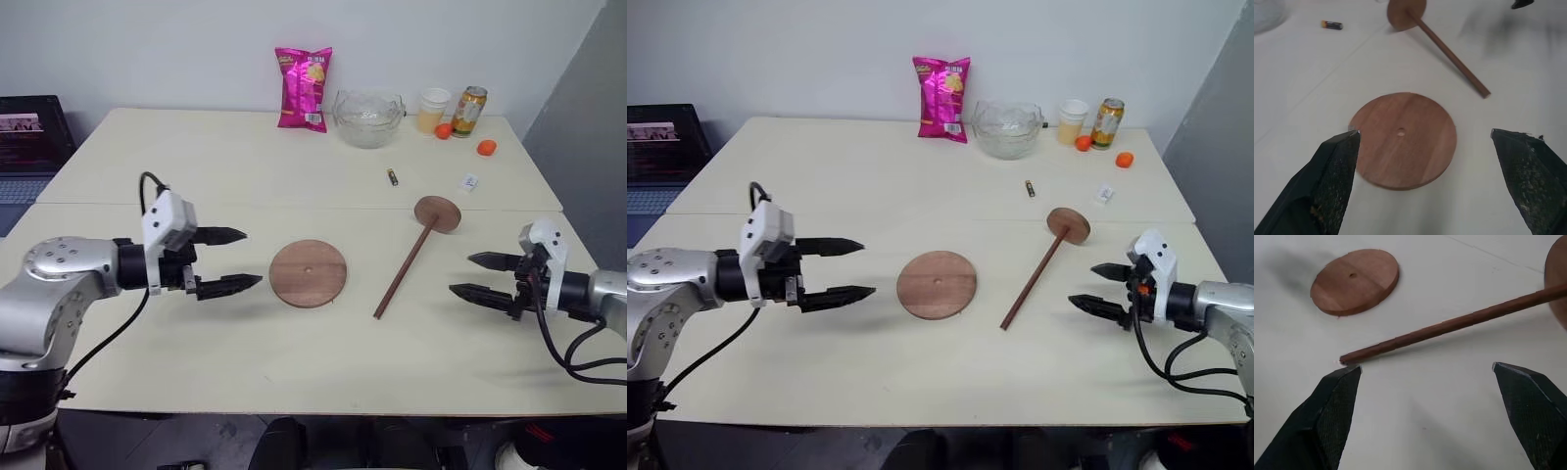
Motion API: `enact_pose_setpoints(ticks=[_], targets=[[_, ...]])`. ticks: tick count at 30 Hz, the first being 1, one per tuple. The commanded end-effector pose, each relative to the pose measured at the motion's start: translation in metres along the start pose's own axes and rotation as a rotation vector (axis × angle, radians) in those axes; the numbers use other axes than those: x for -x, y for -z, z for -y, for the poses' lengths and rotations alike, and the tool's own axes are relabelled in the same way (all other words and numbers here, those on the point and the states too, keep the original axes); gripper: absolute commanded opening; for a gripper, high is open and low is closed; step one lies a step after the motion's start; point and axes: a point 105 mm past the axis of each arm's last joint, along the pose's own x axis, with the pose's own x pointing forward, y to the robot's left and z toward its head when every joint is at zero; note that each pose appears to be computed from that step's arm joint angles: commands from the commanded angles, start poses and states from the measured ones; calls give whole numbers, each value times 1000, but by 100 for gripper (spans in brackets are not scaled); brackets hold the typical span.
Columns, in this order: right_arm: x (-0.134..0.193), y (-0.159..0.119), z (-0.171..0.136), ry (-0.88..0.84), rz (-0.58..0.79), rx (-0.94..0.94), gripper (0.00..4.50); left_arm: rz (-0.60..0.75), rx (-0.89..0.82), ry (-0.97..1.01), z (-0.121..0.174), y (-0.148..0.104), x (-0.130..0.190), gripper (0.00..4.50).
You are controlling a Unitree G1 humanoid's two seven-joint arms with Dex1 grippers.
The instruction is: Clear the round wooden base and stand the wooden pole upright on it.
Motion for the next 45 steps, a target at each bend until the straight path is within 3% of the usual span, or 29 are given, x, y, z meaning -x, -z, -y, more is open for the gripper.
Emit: enact_pose_setpoints(ticks=[1, 6, 11, 24, 34, 38, 45], targets=[[-10, -3, 18, 110, 26, -190, 450, 38, -60, 90, 7, -16, -17, 444], [-37, -11, 31, 129, 95, -447, 450, 59, -77, 142, 6, -19, -32, 444], [-51, -14, 37, 119, 87, -532, 450, 69, -88, 188, 9, -22, -40, 444], [-93, -20, 44, 97, 68, -624, 450, 69, -91, 208, 14, -18, -48, 444], [-106, -17, 46, 86, 51, -639, 450, 63, -92, 193, 12, -14, -47, 444], [-106, -17, 48, 80, 55, -656, 383, 56, -94, 185, 12, -12, -47, 450], [-108, -20, 44, 44, 69, -697, 207, 53, -95, 179, 11, -10, -47, 450]])
